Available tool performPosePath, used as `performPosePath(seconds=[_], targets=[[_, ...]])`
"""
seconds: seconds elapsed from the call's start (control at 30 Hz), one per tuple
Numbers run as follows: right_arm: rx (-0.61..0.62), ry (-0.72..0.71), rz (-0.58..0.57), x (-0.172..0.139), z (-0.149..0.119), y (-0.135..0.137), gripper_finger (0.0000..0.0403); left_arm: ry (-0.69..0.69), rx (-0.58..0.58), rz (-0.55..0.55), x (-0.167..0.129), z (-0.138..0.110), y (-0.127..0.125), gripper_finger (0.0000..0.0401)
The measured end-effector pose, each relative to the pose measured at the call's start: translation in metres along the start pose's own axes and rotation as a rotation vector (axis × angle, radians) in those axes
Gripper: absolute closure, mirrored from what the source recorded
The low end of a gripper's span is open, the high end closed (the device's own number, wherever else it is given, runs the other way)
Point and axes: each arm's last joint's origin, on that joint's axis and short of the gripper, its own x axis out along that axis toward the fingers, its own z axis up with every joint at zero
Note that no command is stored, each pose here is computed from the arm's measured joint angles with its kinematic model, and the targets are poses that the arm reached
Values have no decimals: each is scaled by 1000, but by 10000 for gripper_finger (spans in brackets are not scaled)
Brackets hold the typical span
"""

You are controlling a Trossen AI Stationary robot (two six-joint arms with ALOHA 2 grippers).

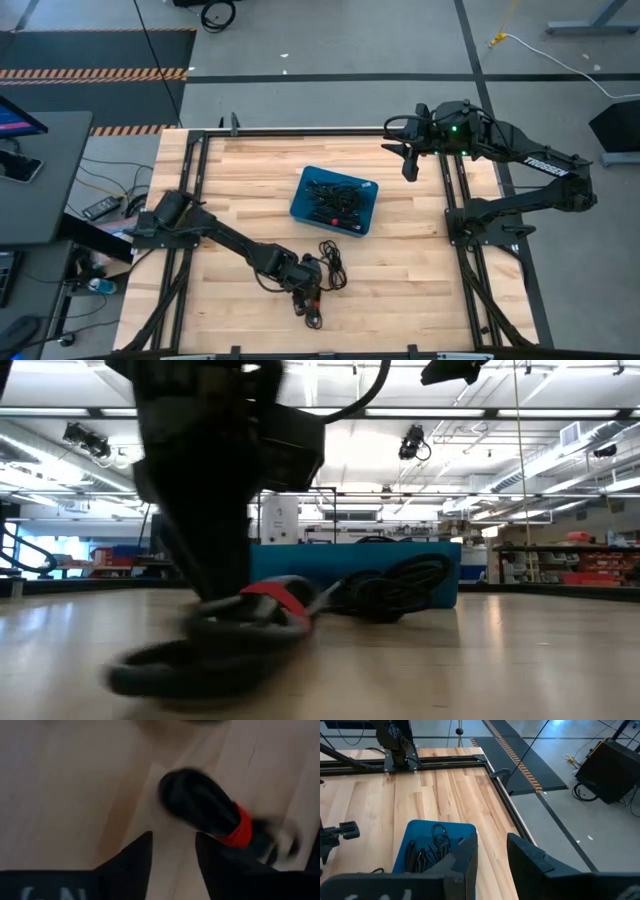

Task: Pick and place USB-C Cables
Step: Put the black charger cable into the blue bin

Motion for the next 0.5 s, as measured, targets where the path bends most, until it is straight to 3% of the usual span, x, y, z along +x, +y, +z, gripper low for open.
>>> performPosePath(seconds=[0.2,0.33,0.5], targets=[[0,0,0,0,0,0,293,-18,-139,-26,0,5,1,256],[-1,5,1,0,0,0,293,-20,-213,-32,0,7,2,218],[-7,22,3,0,-2,0,293,6,-218,-93,0,8,-2,157]])
